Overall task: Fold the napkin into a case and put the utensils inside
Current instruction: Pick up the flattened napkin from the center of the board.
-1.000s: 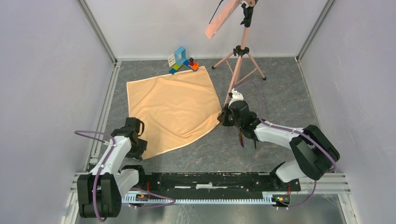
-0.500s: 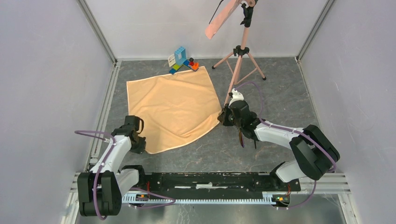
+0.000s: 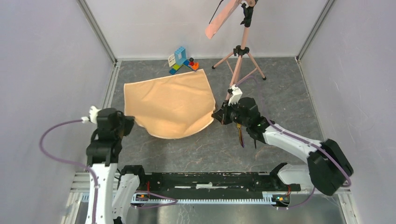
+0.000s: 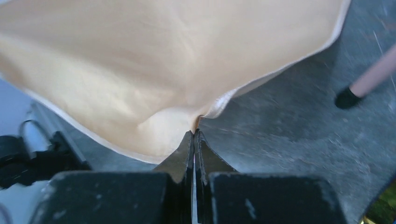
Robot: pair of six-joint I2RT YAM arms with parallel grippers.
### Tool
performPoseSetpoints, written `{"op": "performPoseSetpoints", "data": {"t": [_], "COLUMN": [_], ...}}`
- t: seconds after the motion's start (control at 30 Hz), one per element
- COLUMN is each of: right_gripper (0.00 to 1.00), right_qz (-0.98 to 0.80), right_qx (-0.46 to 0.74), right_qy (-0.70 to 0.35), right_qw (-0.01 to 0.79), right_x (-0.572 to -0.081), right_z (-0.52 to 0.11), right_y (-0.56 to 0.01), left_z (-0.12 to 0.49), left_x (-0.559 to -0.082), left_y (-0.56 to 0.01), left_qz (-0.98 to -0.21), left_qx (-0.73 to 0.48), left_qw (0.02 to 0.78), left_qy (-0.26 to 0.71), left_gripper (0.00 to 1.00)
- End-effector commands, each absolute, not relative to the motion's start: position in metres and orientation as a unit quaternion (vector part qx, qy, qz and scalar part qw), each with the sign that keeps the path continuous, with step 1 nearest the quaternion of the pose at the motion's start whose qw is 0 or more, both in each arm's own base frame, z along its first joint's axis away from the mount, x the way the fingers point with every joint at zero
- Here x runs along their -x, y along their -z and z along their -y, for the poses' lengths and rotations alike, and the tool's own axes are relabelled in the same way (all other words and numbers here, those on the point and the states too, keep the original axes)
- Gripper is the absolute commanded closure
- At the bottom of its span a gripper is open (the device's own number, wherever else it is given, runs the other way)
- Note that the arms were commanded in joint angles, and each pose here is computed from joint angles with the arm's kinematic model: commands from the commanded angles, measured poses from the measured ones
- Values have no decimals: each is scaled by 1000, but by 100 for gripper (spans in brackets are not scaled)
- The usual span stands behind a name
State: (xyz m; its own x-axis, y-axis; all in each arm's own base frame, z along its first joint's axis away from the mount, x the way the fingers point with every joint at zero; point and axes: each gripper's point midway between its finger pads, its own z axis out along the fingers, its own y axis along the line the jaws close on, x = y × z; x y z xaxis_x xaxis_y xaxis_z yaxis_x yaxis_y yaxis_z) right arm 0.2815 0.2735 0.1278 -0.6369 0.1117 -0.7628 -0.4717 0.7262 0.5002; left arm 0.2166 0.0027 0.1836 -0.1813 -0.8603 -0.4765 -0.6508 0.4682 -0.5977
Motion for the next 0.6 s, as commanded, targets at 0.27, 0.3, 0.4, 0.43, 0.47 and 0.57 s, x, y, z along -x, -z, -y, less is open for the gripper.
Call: {"op": "performPoseSetpoints", "data": {"t": [0.27, 0.3, 0.4, 0.43, 0.47, 0.57], "right_gripper": [100, 100, 100, 100, 100, 100], "right_qz": [-467, -431, -357, -347, -343, -378], "right_qx": [280, 288, 288, 280, 269, 221], "right_qy": [-535, -542, -561, -567, -571, -571], "right_qw": [646, 661, 689, 693, 695, 694], "right_x": [-167, -152, -121, -119, -120, -148], "right_z": [-255, -248, -229, -226, -224, -229], "right_y": [-450, -468, -503, -507, -508, -498], "left_z": [-36, -37, -39, -40, -40, -44], "left_x": [-92, -80, -58, -56, -58, -83], "left_y": [-510, -527, -562, -568, -570, -564], "left_qz": [-505, -480, -430, -420, -417, -428], "left_qx": [374, 366, 340, 338, 337, 345], "left_qw": [755, 774, 813, 820, 822, 816], "left_qy": [186, 190, 194, 194, 192, 181], "left_gripper": [98, 98, 98, 98, 98, 98]}}
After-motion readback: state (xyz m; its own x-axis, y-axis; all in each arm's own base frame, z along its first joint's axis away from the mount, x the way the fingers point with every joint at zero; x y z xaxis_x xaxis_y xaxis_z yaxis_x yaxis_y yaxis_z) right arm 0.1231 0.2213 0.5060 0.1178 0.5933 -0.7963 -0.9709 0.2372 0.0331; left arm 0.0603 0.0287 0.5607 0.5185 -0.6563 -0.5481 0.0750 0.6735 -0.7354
